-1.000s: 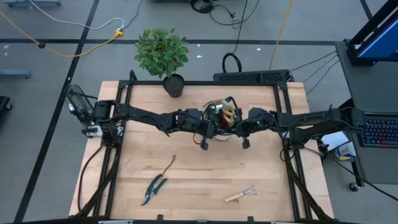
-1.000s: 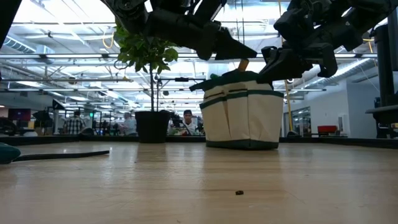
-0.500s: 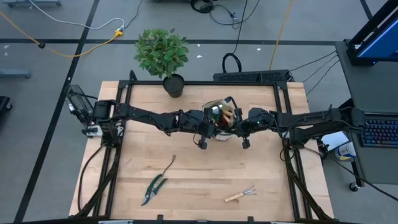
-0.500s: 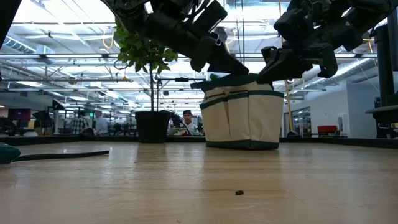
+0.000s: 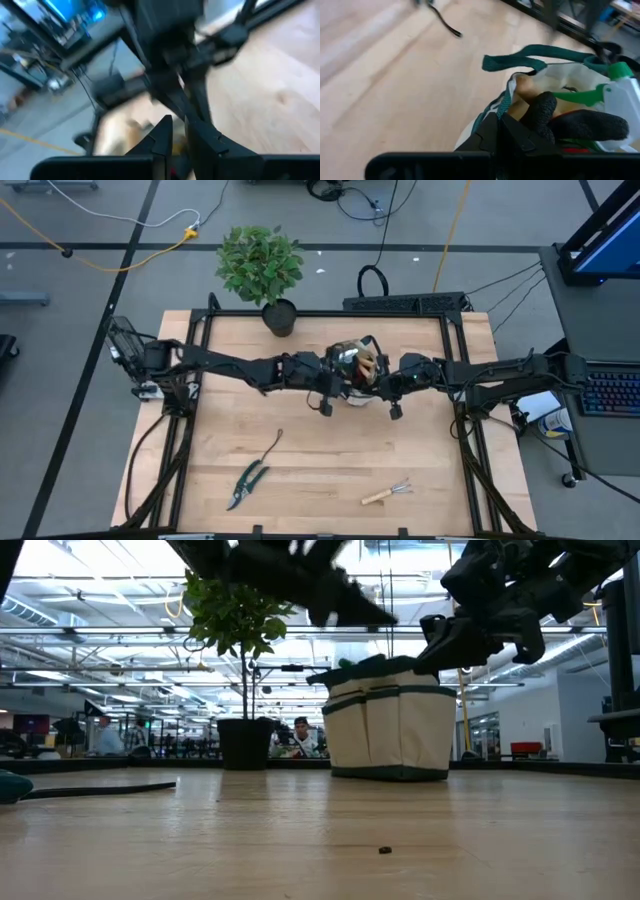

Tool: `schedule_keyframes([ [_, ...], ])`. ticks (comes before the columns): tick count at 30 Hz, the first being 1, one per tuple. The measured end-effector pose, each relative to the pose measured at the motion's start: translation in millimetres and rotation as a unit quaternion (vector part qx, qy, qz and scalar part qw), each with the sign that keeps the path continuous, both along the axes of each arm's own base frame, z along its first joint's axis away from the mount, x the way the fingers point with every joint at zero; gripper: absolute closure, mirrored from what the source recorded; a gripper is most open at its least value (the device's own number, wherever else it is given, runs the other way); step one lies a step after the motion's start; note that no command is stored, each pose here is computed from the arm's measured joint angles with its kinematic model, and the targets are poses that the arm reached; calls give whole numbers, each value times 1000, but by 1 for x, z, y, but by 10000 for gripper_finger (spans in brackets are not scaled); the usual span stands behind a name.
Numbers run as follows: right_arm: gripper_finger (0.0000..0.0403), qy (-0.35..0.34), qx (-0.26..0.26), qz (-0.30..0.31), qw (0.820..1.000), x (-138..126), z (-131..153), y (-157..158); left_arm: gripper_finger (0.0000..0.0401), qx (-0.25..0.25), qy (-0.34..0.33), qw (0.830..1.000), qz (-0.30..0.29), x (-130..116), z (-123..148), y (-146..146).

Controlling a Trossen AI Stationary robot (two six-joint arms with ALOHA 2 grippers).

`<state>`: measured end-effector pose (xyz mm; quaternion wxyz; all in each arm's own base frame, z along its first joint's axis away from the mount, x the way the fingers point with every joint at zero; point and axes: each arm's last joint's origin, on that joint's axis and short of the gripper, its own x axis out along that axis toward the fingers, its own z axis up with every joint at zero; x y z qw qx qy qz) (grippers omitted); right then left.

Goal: Pick & Place Garden tools in Gardening bag
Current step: Put the brown hand rake into the light brown gardening bag

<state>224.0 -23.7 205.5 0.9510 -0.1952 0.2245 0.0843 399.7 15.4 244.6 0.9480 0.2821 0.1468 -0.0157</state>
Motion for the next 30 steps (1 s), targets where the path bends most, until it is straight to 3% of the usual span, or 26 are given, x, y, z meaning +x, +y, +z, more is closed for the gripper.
schedule_keyframes([
  [7,401,-4,13,25,1000,0,1,2,346,-13,42,999,21,-21,20,-2],
  [13,394,-5,15,20,1000,0,1,1,345,-53,132,989,38,-33,9,-3],
  [19,345,-17,24,15,999,1,3,1,345,-76,143,986,40,-34,6,-11],
  [23,307,-82,8,28,996,7,15,6,342,-67,139,988,23,-33,7,-20],
  [27,272,-129,6,46,991,9,24,14,319,-67,136,988,15,-33,8,-26],
  [30,250,-119,29,62,991,9,23,25,292,-67,136,988,11,-33,8,-29],
])
